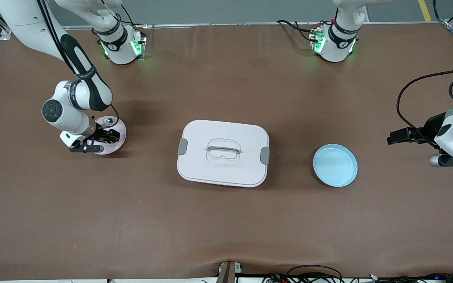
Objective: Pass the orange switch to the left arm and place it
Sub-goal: 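Close the right gripper on the black-and-orange switch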
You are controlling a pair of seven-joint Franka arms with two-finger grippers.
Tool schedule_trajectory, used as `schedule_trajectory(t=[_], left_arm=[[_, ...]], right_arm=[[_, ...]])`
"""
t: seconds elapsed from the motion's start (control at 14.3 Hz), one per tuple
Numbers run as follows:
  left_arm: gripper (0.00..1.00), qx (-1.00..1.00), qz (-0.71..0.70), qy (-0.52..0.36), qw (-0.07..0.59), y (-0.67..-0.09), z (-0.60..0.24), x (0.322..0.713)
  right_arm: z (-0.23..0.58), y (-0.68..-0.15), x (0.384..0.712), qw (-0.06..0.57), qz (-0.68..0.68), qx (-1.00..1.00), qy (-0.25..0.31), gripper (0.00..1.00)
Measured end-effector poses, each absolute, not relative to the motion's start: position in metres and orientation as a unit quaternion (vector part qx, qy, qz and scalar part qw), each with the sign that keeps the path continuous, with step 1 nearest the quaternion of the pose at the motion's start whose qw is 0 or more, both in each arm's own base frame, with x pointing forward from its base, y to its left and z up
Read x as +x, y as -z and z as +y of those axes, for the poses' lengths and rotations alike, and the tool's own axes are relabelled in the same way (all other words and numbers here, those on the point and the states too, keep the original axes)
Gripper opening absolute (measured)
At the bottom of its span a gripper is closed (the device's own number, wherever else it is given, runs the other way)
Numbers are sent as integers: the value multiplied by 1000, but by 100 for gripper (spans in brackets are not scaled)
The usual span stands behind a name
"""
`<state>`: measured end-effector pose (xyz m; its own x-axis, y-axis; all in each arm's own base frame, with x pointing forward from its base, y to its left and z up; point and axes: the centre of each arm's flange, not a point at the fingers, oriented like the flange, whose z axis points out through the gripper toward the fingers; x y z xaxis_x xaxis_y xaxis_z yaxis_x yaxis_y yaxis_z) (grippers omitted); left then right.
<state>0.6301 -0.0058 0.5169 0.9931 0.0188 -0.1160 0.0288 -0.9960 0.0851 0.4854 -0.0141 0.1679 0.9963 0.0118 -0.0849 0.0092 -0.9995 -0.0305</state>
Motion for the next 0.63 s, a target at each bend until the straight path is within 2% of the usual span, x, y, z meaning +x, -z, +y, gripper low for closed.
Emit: schedule_trajectory(t=[0.07,0.63], left_arm=[[100,997,11,58,43,-517,-7,630],[100,997,4,58,43,-517,-17,630]], right_arm=[[-14,-169,486,15,-5,-999,-42,73],[-14,-170,486,16,-6,-999,-45,73]])
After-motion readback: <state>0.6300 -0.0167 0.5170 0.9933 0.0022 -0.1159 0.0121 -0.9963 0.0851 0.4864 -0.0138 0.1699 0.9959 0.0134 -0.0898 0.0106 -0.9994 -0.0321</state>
